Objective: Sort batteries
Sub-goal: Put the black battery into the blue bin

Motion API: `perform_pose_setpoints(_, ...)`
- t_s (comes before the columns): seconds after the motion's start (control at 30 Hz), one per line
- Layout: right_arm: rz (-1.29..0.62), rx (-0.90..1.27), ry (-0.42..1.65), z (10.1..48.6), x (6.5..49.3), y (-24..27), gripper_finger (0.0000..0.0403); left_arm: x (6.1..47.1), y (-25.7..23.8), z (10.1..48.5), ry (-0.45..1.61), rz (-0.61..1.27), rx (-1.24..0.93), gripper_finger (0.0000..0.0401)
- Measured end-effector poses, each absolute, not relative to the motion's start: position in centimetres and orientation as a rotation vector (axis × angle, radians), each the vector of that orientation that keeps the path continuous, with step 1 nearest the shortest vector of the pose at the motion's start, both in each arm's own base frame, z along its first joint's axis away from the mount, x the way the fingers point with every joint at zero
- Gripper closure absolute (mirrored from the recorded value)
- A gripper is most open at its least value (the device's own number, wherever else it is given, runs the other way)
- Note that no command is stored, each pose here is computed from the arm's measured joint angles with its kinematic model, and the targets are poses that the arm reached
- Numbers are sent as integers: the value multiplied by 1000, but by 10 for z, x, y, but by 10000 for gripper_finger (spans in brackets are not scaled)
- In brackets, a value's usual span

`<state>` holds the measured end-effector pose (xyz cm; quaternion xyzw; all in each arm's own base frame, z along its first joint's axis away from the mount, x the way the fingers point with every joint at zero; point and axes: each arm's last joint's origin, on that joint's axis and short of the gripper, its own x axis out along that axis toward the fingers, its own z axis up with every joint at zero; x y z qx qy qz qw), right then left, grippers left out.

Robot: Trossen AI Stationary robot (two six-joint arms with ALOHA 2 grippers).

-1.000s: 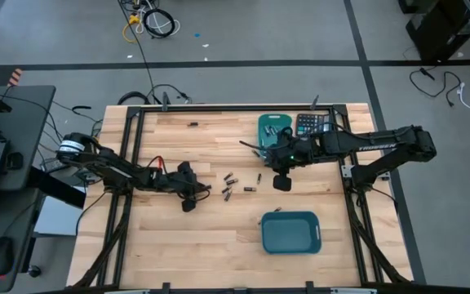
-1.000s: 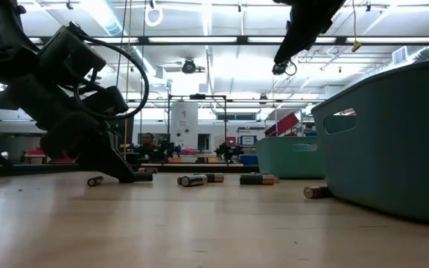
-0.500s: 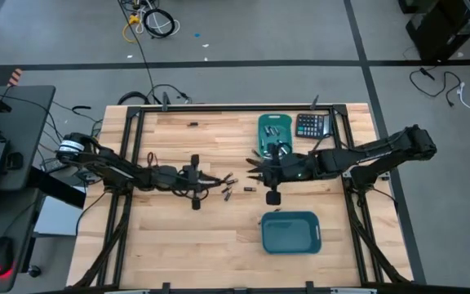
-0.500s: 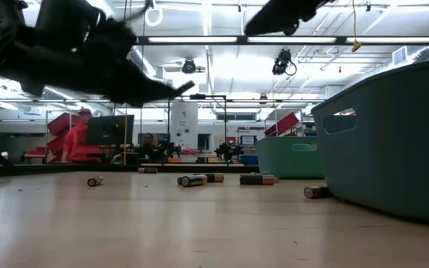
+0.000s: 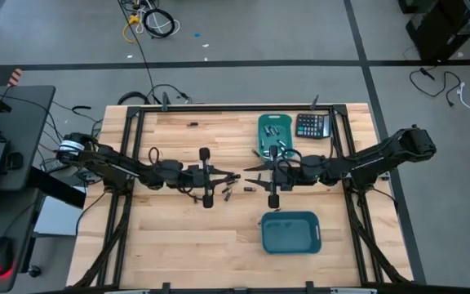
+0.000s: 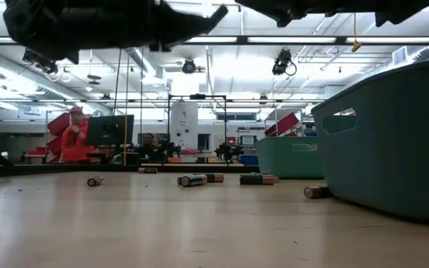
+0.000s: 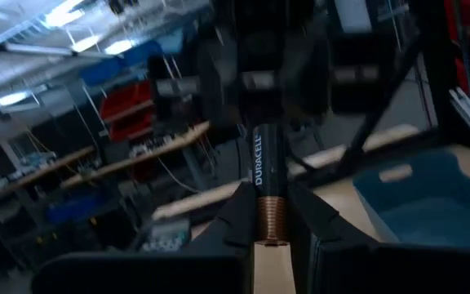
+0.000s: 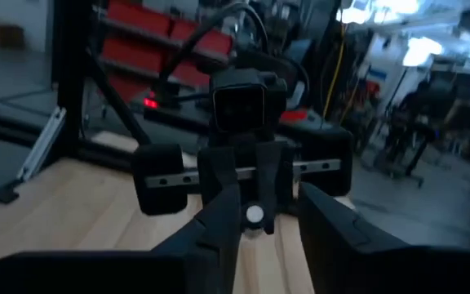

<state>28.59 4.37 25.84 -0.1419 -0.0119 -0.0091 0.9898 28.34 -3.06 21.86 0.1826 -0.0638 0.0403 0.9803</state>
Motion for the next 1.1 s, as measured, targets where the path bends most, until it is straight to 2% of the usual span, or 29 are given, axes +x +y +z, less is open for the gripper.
perform_pose_setpoints(0.33,-26,-348,-112,264,283,45,251,296,-32,247,-225,93,459,371)
perform_pose_setpoints(0.9,-42,-444,-270,279,281,41,249,306,-21,269,-292,111,461,371)
perform_pose_setpoints(1.1,-71,-436,-289,281,282,30,248,308,-16,277,-328,59,476,371)
